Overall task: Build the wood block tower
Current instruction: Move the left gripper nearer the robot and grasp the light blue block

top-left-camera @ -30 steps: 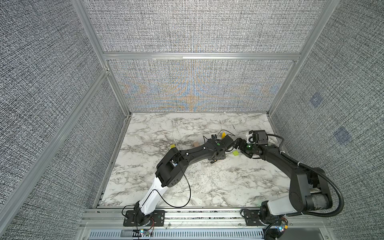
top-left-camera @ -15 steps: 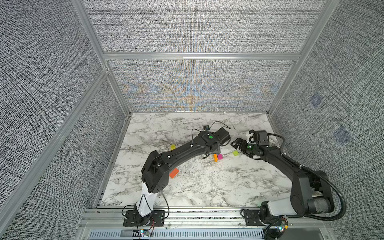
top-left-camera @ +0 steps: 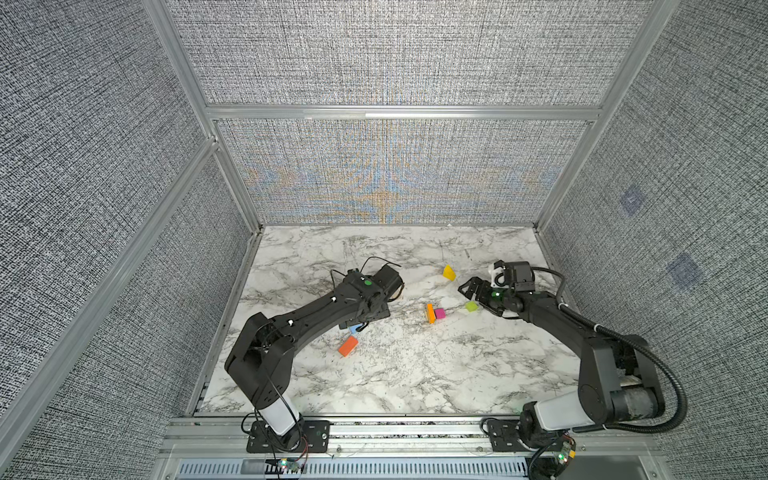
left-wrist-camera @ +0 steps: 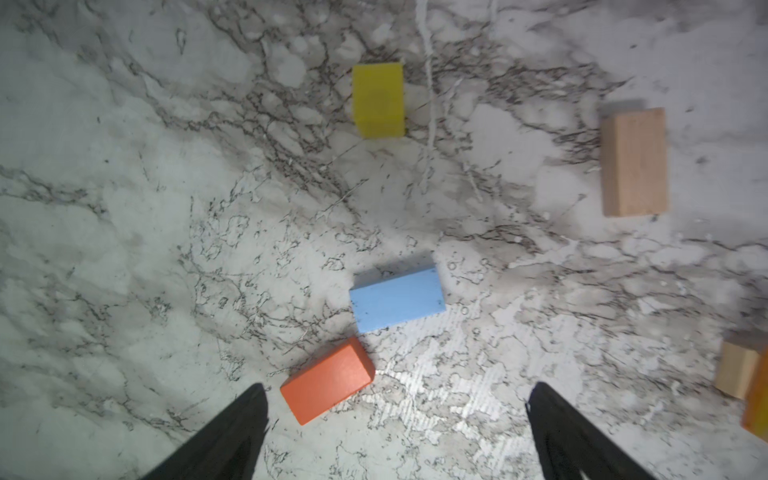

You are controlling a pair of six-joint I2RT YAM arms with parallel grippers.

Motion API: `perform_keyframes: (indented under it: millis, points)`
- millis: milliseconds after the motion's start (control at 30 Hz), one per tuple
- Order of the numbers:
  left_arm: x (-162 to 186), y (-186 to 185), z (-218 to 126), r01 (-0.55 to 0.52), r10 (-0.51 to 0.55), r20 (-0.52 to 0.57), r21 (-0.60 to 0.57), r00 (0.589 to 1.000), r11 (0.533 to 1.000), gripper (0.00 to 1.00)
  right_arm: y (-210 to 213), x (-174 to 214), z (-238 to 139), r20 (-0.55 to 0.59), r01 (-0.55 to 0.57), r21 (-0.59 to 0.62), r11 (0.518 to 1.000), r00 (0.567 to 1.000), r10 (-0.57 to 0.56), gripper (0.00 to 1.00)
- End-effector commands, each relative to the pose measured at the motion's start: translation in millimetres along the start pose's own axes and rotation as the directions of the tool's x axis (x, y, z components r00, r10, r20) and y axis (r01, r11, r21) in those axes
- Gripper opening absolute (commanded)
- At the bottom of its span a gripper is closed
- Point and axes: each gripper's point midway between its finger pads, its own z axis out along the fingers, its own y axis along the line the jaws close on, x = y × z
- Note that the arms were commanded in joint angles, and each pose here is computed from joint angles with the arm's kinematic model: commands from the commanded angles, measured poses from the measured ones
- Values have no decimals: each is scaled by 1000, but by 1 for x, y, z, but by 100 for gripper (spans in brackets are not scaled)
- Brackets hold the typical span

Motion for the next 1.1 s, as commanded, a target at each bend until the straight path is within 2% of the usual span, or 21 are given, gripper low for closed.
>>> perform_keyframes:
  millis: [0, 500, 767, 1067]
  points:
    - [1, -7, 12, 50, -48, -34, 59, 998, 997, 96, 6, -3, 0, 6, 15, -21, 1000, 1000, -15, 96]
    - [3, -8, 59, 98, -90, -119, 63, 989, 993, 88, 11, 4, 12, -31, 23, -40, 999, 999, -24, 96]
    - [-8, -10, 66, 93, -82, -128, 80, 988, 993, 86, 16, 7, 16, -51, 41, -49, 998, 998, -43, 96]
    - [-2, -3, 71, 62, -55, -147, 45, 988, 997, 82, 20, 5, 10, -45, 59, -48, 997, 997, -61, 96]
